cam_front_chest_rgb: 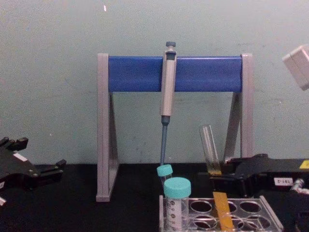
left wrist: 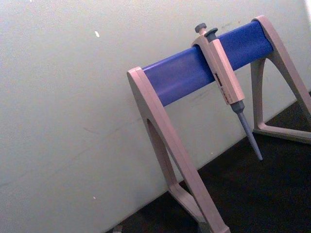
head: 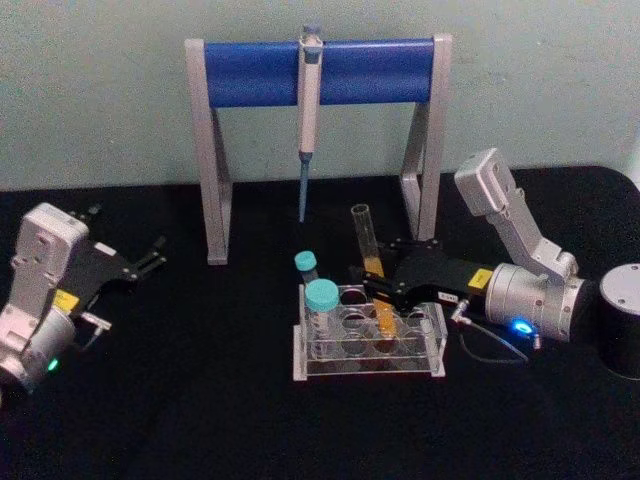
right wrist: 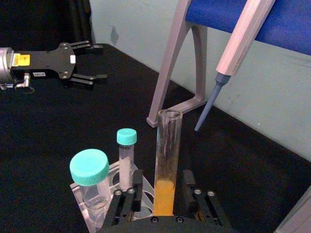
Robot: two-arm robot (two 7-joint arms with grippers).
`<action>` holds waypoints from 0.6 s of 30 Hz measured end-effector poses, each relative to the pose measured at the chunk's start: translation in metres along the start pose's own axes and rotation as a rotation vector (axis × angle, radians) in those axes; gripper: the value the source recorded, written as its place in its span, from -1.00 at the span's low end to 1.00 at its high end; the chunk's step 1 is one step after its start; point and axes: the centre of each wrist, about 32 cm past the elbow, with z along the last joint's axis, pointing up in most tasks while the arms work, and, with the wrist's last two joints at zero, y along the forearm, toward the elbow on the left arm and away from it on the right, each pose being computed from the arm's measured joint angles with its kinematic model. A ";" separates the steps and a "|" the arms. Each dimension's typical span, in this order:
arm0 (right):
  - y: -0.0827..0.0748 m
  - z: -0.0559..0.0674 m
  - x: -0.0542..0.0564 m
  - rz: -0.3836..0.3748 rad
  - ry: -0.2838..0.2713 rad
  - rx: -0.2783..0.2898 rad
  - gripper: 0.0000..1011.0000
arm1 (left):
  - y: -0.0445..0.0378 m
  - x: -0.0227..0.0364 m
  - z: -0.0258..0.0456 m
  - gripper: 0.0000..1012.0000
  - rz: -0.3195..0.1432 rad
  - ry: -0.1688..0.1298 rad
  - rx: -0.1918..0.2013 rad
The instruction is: Pick up the test tube from the test tube rack, shake it, then place it back into the test tube rack.
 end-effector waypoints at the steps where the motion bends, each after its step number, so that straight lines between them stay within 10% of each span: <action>1: 0.000 0.000 0.000 0.000 0.000 0.000 0.01 | 0.0000 0.0000 0.0000 0.98 0.000 0.000 0.000; 11: 0.000 0.000 0.000 0.000 0.000 0.001 -0.56 | 0.0000 0.0000 0.0000 0.98 0.000 0.000 0.000; 18: 0.000 0.000 0.000 0.000 0.000 0.001 -0.56 | 0.0000 0.0000 0.0000 0.98 0.000 0.000 0.000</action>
